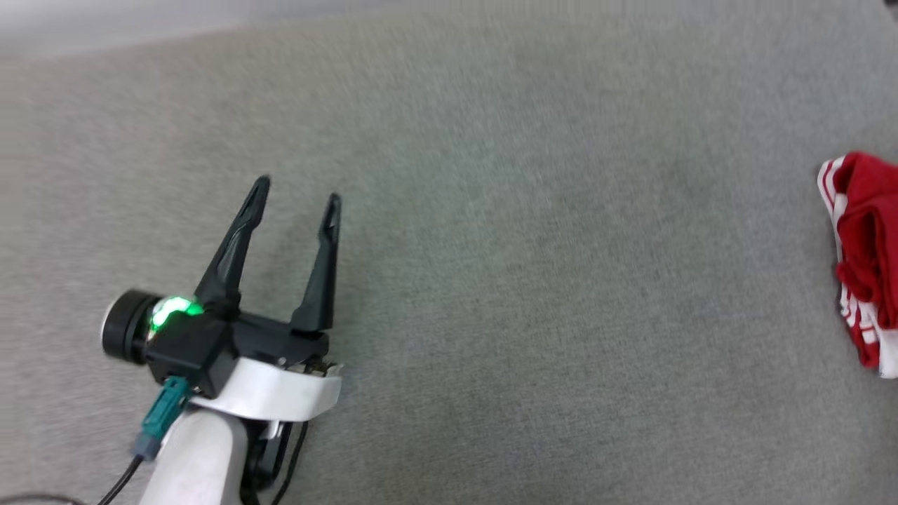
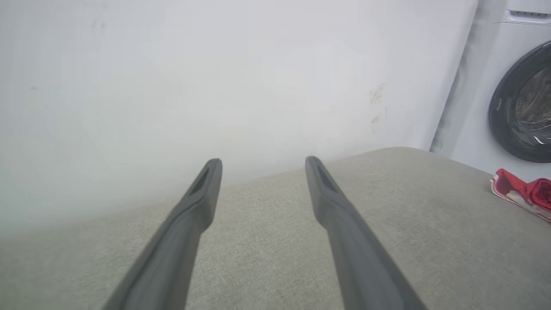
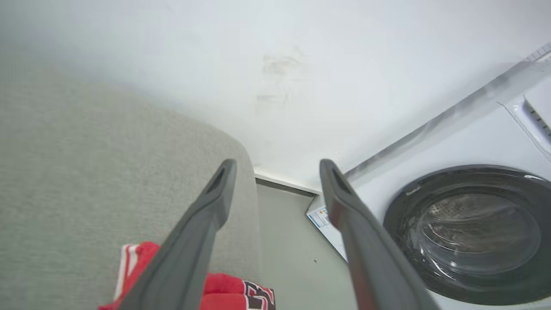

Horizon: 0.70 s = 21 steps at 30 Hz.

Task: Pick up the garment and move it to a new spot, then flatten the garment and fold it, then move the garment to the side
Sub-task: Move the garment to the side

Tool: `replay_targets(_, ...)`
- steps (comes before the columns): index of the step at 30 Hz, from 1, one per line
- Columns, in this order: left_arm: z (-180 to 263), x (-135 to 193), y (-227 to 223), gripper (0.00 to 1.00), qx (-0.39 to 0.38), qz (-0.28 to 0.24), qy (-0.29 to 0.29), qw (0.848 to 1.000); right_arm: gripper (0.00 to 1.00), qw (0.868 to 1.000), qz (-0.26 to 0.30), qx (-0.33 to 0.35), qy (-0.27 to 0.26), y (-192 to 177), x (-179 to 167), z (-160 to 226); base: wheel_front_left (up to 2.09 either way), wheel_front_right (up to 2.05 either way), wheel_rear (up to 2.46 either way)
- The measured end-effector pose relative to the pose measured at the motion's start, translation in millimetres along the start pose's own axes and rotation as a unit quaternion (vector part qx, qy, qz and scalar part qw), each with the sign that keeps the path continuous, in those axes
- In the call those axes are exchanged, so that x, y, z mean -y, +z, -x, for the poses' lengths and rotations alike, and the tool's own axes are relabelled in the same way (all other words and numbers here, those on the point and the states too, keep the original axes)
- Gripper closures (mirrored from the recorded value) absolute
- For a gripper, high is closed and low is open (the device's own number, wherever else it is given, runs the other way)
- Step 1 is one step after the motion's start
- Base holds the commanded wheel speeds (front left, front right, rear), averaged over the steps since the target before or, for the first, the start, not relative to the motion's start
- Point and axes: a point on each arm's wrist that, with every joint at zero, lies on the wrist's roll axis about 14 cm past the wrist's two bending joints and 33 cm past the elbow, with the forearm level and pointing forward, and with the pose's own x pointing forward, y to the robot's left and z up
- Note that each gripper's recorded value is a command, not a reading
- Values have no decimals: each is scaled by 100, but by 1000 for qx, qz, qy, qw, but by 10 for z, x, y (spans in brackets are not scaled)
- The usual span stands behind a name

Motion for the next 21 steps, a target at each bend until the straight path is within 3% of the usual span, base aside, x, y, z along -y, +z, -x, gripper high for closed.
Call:
replay_targets(4, 217, -196, 268, 0, 15, -15, 45, 999, 0, 993, -71, 89, 9, 483, -188, 159, 0, 0, 0)
replay_targets(10, 585, -412, 536, 0, 29, -19, 113, 993, 0, 969, -167, 181, 25, 963, -451, 506, 0, 0, 0)
replay_targets(15, 835, -565, 727, 0, 45, -30, 159, 986, 0, 954, -200, 218, 52, 1099, -808, 772, 0, 0, 0)
replay_targets(21, 1095, -665, 687, 0, 29, -33, 195, 980, 0, 938, -265, 206, 82, 966, -1297, 1015, 0, 0, 0)
